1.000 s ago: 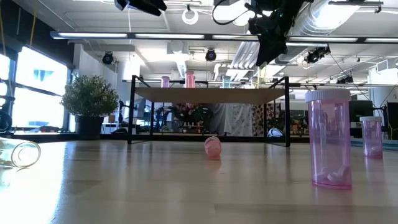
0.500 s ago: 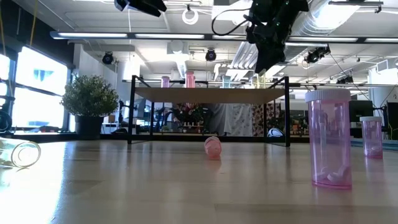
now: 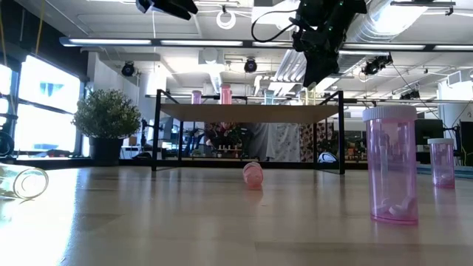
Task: Pick and place medicine bottles onto shelf by color
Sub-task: Put the right yellow bill bottle on the shelf aligned with the other yellow pill bottle
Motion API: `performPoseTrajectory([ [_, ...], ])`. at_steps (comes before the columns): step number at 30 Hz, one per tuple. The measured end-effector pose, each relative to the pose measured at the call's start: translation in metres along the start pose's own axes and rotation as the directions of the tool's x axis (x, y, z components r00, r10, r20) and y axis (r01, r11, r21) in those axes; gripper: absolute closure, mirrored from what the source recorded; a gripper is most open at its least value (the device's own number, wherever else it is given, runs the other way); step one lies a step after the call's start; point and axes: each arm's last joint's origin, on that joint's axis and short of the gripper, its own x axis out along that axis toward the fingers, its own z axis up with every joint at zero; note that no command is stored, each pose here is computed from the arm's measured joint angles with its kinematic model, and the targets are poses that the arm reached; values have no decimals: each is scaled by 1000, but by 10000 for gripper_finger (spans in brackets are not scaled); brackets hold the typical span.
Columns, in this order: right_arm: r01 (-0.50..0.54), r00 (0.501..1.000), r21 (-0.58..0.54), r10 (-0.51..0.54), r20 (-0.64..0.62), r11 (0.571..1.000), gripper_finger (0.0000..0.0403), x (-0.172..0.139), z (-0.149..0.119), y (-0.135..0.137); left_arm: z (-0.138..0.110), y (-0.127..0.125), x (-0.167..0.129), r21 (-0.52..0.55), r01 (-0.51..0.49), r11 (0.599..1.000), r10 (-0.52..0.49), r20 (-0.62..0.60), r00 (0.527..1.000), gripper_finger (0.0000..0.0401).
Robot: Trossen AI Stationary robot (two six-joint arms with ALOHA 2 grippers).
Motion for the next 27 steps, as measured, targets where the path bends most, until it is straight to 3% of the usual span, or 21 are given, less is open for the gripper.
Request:
performPoseTrajectory([
  [27, 20, 999, 4, -20, 34, 1000, 240, -7, 5, -2, 0, 0, 0, 29, 0, 1000, 0, 0, 1000, 220],
])
